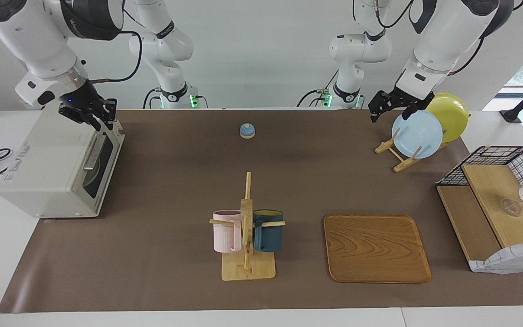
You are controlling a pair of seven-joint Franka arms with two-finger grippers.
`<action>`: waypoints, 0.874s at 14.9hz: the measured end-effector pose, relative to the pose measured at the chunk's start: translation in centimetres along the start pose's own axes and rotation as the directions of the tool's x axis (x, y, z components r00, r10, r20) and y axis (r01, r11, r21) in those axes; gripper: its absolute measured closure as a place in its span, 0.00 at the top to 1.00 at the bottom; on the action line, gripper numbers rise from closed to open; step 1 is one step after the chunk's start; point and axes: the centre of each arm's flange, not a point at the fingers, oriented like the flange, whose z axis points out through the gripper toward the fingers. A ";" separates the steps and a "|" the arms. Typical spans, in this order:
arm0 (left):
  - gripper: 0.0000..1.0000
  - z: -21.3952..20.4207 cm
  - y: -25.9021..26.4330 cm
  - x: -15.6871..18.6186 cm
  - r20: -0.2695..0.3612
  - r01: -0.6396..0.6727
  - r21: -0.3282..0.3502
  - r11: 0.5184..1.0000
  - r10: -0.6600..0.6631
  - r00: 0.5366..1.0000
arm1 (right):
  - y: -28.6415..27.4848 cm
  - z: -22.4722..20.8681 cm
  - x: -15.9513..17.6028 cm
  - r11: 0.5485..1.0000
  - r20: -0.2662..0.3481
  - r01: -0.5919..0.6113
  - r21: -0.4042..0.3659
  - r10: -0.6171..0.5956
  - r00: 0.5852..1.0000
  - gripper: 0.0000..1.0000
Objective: Put corn in oven
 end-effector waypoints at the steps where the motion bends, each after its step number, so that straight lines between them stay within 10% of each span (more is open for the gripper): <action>1: 1.00 0.0 0.0 0.0 0.000 0.000 0.000 1.000 0.000 1.000 | -0.4 0.1 0.1 1.000 0.008 0.002 0.000 -0.002 1.000 0.58; 5: 1.00 0.0 0.0 0.0 0.000 0.000 0.000 1.000 0.000 1.000 | -0.7 0.9 0.4 1.000 0.029 -0.014 0.002 0.014 1.000 0.99; 13: 1.00 0.0 0.0 0.0 0.000 0.000 0.000 1.000 0.000 1.000 | -1.2 0.5 -0.3 1.000 0.051 -0.008 -0.018 0.009 0.999 1.00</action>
